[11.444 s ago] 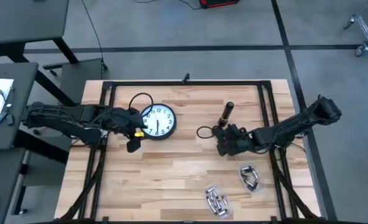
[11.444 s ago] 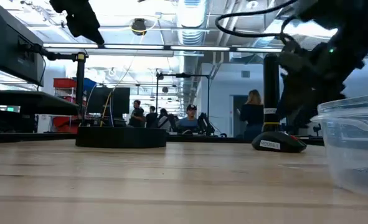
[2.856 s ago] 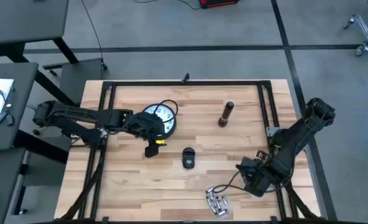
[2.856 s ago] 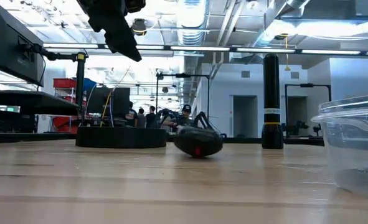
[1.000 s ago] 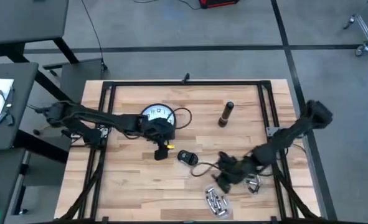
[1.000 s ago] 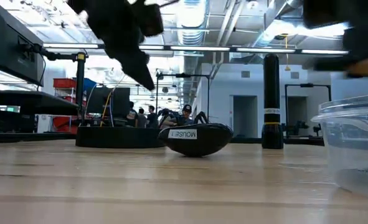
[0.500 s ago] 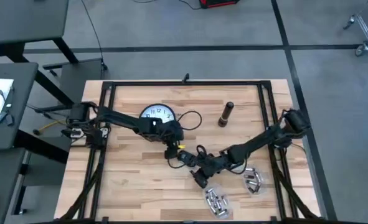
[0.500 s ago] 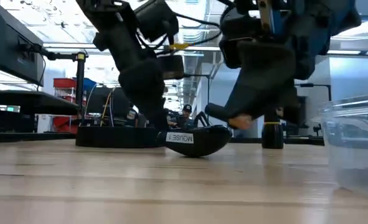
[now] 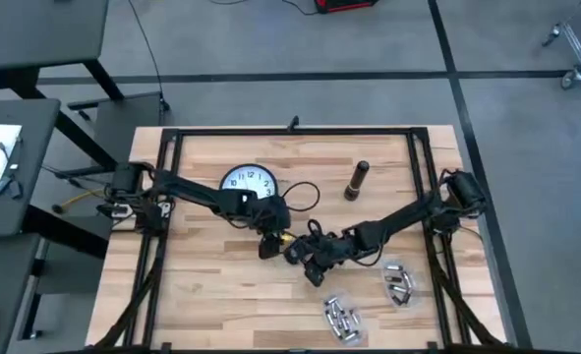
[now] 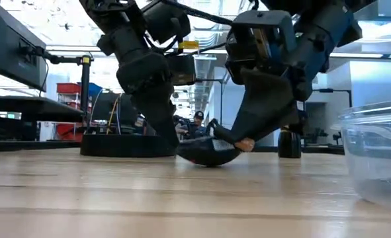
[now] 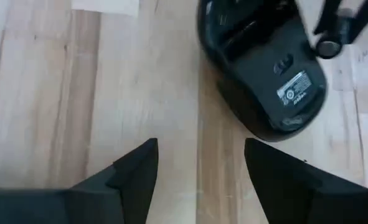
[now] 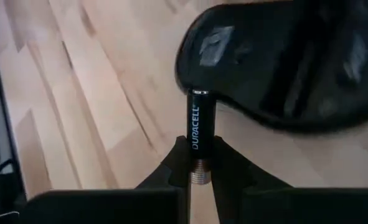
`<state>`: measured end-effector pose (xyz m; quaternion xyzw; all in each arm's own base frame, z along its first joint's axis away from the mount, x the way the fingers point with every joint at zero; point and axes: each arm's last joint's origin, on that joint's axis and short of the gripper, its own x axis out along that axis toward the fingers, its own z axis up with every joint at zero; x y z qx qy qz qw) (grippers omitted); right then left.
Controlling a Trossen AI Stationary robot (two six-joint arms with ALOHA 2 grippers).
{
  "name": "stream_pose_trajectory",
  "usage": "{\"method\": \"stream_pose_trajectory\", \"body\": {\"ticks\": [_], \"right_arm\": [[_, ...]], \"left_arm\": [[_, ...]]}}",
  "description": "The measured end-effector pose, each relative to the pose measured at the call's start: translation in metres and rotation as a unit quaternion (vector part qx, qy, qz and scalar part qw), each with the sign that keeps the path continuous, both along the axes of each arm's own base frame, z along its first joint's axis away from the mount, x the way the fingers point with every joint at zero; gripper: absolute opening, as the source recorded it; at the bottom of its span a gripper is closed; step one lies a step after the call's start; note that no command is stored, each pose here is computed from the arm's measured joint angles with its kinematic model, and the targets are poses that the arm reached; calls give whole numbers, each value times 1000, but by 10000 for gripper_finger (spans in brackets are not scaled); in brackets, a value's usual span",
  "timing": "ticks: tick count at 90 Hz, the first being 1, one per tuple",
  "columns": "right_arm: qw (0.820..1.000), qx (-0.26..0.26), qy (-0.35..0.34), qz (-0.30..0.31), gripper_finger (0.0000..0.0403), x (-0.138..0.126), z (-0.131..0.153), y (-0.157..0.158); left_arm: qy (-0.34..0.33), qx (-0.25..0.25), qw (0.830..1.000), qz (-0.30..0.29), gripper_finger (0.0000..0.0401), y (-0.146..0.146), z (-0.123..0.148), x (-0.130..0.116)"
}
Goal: Insert battery
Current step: Insert the brown battery into the black computer mouse battery compartment
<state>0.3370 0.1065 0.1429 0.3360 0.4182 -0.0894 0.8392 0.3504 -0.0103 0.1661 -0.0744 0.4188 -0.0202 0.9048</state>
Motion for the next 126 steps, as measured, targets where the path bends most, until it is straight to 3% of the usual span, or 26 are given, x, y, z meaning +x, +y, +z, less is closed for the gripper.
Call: {"method": "stream_pose_trajectory", "body": {"ticks": [38, 49, 71, 87, 96, 112, 126], "right_arm": [[1000, -7, 17, 17, 14, -2, -1, -1], [997, -15, 51, 52, 14, 2, 15, -5], [979, -90, 131, 125, 13, 14, 63, -35], [980, -102, 113, 126, 13, 25, 77, -68], [982, -92, 107, 122, 12, 27, 78, -78], [983, -88, 101, 122, 12, 28, 78, -78], [986, -79, 82, 124, 12, 25, 89, -77]], "left_arm": [[-1, 0, 1000, -1, 217, -1, 0, 0], [-3, 0, 1000, -1, 217, -1, 0, 0], [7, -11, 1000, 11, 217, -1, 3, -3], [-11, -5, 1000, -8, 217, -1, 5, 0], [12, 1, 1000, -15, 217, -1, 4, -5], [8, 6, 1000, -19, 217, 0, 24, -16], [-55, 7, 998, -20, 217, 0, 65, -31]]}}
